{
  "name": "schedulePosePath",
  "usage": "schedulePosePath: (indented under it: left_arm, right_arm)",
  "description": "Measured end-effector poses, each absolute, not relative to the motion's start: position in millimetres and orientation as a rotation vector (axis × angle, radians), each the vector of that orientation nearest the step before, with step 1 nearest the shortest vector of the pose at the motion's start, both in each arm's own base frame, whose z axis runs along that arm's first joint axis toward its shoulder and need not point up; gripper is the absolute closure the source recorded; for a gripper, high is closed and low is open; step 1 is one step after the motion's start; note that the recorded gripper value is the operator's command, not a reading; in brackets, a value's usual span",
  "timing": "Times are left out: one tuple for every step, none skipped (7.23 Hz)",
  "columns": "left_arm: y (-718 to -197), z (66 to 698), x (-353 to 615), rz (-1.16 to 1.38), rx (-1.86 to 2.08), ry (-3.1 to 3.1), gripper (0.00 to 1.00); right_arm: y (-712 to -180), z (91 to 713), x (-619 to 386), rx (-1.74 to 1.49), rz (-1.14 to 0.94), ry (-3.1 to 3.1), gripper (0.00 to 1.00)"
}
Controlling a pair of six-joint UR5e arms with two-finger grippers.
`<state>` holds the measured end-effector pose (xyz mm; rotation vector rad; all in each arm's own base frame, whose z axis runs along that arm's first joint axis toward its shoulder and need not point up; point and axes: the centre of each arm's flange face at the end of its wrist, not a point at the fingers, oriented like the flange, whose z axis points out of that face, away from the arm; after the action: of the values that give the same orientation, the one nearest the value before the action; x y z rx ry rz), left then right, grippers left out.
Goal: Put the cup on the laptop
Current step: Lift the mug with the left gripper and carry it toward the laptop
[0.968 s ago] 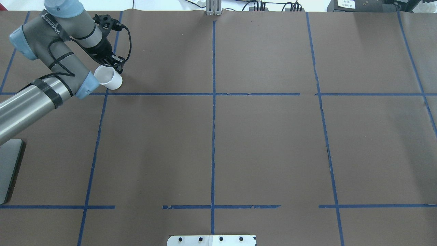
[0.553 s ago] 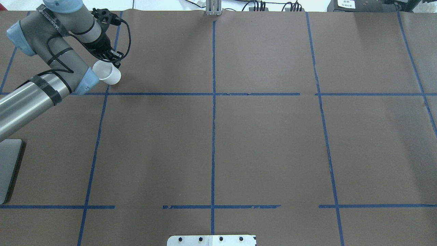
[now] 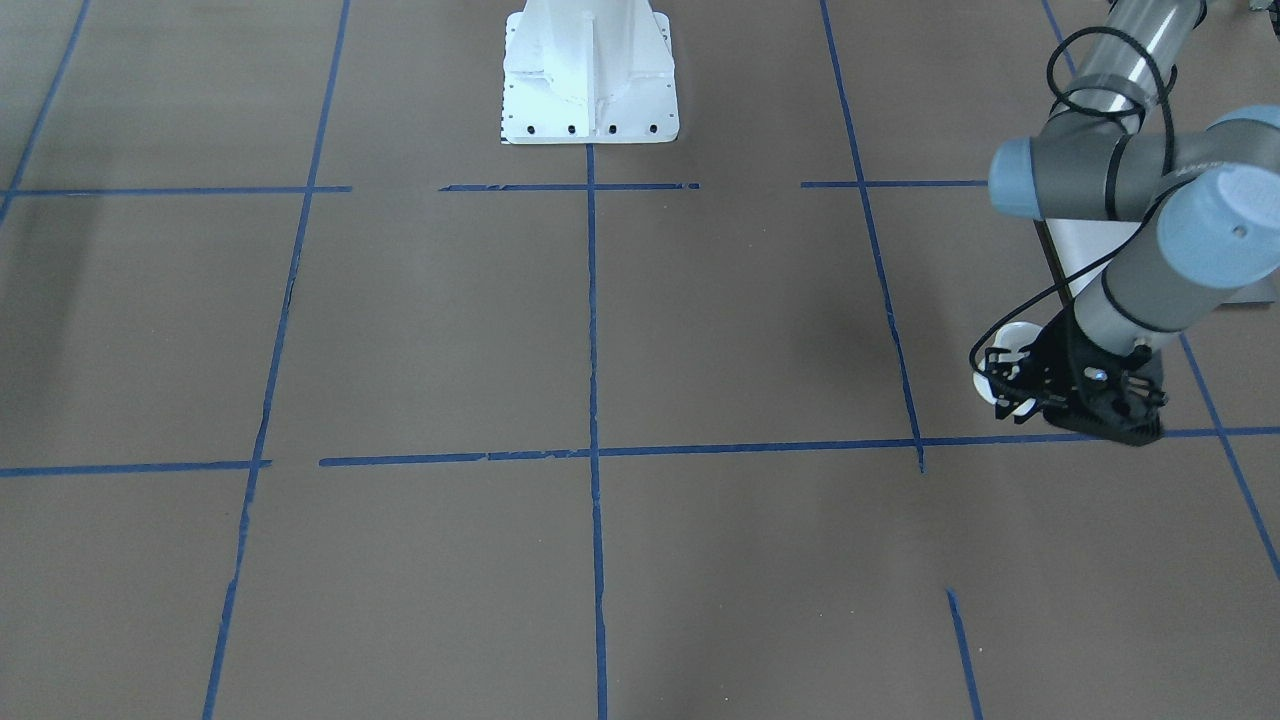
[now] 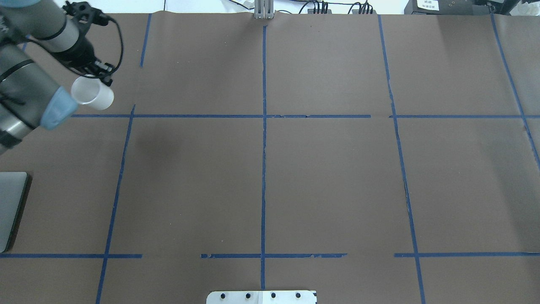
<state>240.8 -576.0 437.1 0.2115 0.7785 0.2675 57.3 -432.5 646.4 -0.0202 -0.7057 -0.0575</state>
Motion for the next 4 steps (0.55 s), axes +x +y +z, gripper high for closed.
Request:
schedulePosePath:
  left_arm:
    - [-536.4,475.5,209.0,0.279,0.185,0.756,1.0]
    - [-498.7,521.3,176.6,0.271,0.135,0.729,1.0]
    - [-461.3,567.6,145.2,0.245,0.09,0.71,1.0]
    - [-423.8,612.1,114.5,0.211,0.077,0.704,1.0]
  right_arm:
    - [-432.4,646.5,57.2,-0.02,-0.057,-0.706,0.0]
    - [-432.4,646.5,57.3,-0.02,-0.057,-0.705,0.0]
    - [-432.5,646.5,57.3,-0.02,-0.058,-0.705,0.0]
    - [-432.3,646.7,57.3,-0.021,-0.057,-0.705,0.0]
